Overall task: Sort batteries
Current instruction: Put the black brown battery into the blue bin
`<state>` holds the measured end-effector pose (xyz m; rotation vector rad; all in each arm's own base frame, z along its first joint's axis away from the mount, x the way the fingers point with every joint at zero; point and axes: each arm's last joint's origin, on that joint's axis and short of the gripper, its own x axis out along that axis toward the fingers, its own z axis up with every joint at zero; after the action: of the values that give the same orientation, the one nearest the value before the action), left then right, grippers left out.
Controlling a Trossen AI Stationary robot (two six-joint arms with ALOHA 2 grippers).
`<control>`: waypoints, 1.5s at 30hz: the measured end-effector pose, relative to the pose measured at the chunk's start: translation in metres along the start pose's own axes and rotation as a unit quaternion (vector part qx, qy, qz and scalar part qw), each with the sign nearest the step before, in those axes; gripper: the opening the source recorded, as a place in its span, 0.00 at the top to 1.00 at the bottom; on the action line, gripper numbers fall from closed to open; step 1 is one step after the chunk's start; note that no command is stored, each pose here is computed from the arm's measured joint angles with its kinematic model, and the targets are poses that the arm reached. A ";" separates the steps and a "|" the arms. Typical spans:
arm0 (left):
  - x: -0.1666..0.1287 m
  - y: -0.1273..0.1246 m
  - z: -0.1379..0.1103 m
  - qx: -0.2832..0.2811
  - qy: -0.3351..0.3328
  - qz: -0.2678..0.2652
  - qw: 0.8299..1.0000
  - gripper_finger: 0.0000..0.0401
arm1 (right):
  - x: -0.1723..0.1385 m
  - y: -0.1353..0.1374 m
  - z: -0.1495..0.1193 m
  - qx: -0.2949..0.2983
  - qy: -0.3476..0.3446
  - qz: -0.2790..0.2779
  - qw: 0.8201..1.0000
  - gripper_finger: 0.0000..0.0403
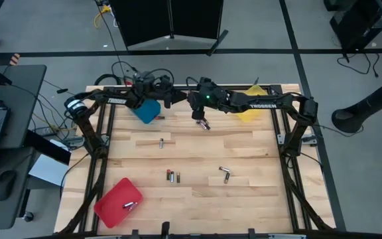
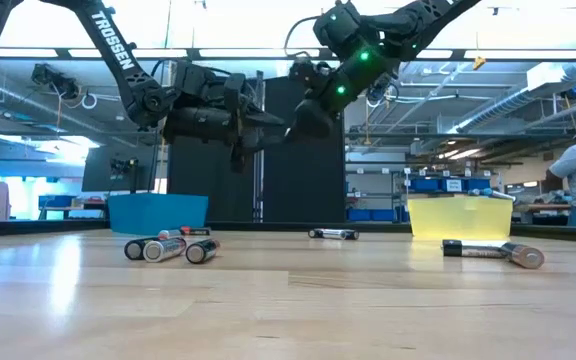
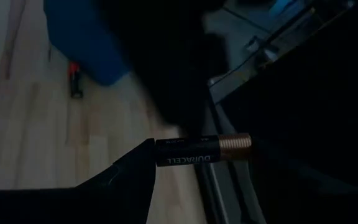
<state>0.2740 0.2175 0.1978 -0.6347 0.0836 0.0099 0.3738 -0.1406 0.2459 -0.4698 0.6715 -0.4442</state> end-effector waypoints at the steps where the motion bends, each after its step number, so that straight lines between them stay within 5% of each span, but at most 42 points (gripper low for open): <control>1: 0.000 0.001 -0.001 -0.004 0.004 0.004 1.000 0.52 | 0.000 0.000 0.001 -0.003 -0.004 -0.002 1.000 0.42; 14: 0.005 -0.006 0.000 0.025 -0.007 -0.007 1.000 0.54 | -0.005 0.013 0.011 -0.017 -0.024 0.008 1.000 0.42; 23: 0.007 -0.007 -0.003 0.037 -0.003 -0.002 0.999 0.87 | -0.005 0.014 0.011 -0.021 -0.022 0.005 1.000 0.40; 35: -0.020 -0.021 0.024 0.110 -0.018 0.021 0.994 0.87 | -0.017 0.025 0.014 -0.039 0.054 -0.092 0.994 0.23; 39: -0.041 -0.042 0.033 0.136 0.010 0.060 0.989 0.87 | -0.018 0.026 0.007 -0.005 0.083 -0.075 0.994 0.36; 45: -0.082 -0.078 0.030 0.159 0.145 0.204 0.955 0.87 | -0.012 0.024 -0.016 0.052 0.129 0.038 0.990 0.81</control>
<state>0.1976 0.1743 0.2745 -0.2838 0.4901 0.2983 0.3603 -0.1190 0.2272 -0.2883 0.9083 -0.4693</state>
